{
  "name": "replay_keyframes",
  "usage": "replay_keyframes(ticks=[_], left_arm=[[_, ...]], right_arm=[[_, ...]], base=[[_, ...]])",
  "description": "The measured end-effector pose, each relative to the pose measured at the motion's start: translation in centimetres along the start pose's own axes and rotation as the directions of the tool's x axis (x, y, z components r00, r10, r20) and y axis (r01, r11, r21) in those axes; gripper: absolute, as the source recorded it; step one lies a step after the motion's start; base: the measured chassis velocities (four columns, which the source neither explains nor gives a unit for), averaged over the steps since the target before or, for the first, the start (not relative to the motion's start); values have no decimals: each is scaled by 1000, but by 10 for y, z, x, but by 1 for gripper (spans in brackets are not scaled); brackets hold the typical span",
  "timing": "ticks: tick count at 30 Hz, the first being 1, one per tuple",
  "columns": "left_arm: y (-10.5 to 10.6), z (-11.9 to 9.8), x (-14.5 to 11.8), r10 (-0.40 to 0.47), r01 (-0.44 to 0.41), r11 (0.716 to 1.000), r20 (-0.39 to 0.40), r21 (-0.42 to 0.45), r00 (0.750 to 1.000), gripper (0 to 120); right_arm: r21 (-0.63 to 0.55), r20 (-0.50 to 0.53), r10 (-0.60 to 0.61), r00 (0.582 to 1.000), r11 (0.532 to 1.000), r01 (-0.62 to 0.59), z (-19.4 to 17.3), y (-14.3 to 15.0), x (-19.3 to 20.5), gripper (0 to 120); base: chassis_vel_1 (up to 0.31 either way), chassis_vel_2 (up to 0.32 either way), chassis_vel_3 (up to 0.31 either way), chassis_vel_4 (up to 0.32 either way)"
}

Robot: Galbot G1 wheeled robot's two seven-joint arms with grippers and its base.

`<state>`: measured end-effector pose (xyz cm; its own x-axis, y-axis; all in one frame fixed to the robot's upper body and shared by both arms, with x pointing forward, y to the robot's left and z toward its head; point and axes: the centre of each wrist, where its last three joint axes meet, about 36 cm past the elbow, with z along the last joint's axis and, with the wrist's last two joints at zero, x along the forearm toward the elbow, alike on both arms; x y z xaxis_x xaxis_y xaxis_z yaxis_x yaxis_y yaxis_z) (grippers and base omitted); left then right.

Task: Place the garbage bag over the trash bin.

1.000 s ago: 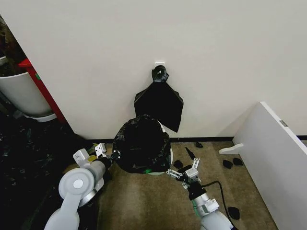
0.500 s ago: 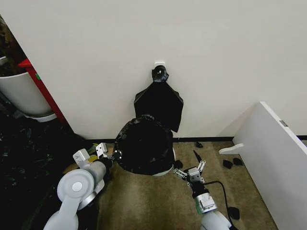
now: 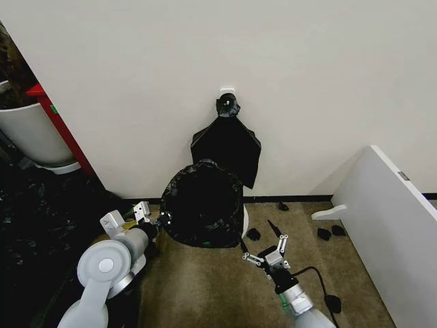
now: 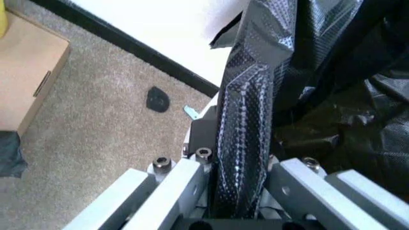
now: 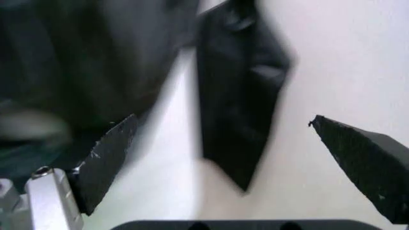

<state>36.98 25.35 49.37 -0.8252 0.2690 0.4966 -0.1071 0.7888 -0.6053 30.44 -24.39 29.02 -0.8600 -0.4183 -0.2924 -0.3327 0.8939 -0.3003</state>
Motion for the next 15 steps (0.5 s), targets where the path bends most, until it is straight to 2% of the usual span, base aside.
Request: replay_keyframes(ticks=[2, 3, 6, 7, 10, 11, 13, 14, 15], left_arm=[[-1, 8, -8, 27, -27, 997, -10, -71, 1000, 1], [-1, 8, -8, 27, -27, 997, -10, -71, 1000, 1], [12, 21, -21, 95, -89, 975, 20, -202, 995, 1], [12, 21, -21, 95, -89, 975, 20, -202, 995, 1], [36, 22, -36, 200, -135, 922, 149, -364, 968, 1], [36, 22, -36, 200, -135, 922, 149, -364, 968, 1], [57, 24, -43, 285, -158, 862, 203, -481, 937, 1], [63, 25, -45, 306, -163, 846, 212, -507, 928, 1], [63, 25, -45, 306, -163, 846, 212, -507, 928, 1]], right_arm=[[-11, 47, 89, 995, 996, -88, 3, -33, -5, 100], [-11, 47, 89, 995, 996, -88, 3, -33, -5, 100], [-63, 99, 202, 974, 979, -196, -14, -56, -15, 100], [-63, 99, 202, 974, 979, -196, -14, -56, -15, 100], [-133, 158, 257, 953, 962, -237, -38, -62, -31, 100], [-133, 158, 257, 953, 962, -237, -38, -62, -31, 100], [-179, 184, 204, 961, 969, -171, -52, -61, -40, 100], [-188, 190, 178, 965, 972, -142, -55, -60, -41, 100], [-188, 190, 178, 965, 972, -142, -55, -60, -41, 100]], base=[[0, 0, 0, 0], [0, 0, 0, 0], [0, 0, 0, 0], [0, 0, 0, 0], [0, 0, 0, 0], [0, 0, 0, 0], [0, 0, 0, 0], [0, 0, 0, 0], [0, 0, 0, 0]])
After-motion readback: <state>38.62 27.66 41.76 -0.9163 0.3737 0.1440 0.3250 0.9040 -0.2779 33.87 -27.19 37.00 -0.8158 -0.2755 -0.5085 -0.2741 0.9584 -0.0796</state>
